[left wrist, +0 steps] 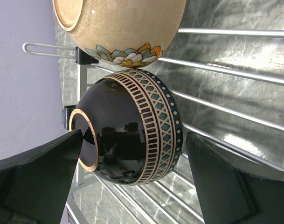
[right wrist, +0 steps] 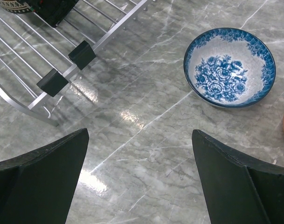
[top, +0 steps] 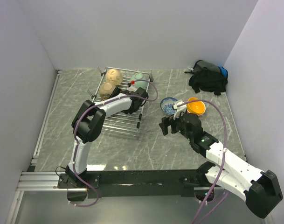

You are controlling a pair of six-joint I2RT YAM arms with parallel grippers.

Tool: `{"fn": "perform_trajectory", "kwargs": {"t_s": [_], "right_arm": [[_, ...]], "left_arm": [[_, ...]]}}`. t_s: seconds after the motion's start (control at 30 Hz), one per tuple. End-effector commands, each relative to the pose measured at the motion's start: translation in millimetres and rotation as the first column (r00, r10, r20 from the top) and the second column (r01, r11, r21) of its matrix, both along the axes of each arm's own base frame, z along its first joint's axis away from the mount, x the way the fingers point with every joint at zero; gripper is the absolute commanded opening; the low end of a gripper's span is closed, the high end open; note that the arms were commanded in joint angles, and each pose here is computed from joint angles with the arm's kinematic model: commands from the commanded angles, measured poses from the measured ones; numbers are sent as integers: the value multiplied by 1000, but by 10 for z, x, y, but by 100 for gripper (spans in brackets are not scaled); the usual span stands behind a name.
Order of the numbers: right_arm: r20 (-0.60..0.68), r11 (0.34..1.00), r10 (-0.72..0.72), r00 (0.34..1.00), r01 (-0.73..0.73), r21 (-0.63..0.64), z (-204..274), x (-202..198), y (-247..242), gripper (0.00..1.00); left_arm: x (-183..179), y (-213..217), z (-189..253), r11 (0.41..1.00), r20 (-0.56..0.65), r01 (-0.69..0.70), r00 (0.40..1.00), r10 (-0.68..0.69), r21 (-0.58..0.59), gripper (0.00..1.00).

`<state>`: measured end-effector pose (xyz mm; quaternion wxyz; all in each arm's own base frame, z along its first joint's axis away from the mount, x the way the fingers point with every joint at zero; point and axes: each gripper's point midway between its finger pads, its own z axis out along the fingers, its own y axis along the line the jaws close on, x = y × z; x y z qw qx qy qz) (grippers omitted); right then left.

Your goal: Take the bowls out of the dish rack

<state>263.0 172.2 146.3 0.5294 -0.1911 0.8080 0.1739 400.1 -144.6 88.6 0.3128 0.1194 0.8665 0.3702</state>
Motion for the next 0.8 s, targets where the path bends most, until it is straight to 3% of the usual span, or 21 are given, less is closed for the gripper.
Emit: {"fn": "perform_trajectory", "kwargs": {"t_s": [0.0,0.17,0.57,0.77], "right_arm": [[43,999,1,999,-2,33,127,61,48,100],[43,999,2,999,-4,33,131,59,53,100],[45,999,2,999,-4,35,146,54,49,100],[70,995,74,995,-79,68,219,-15,155,100]], "left_arm": [[-35,23,-96,1000,-22,-14,1000,14,23,99],[-41,79,-94,997,-31,-22,999,24,74,98],[-82,64,342,1000,46,-27,999,28,-15,61],[-102,40,563,995,87,-18,996,27,-102,51]]}}
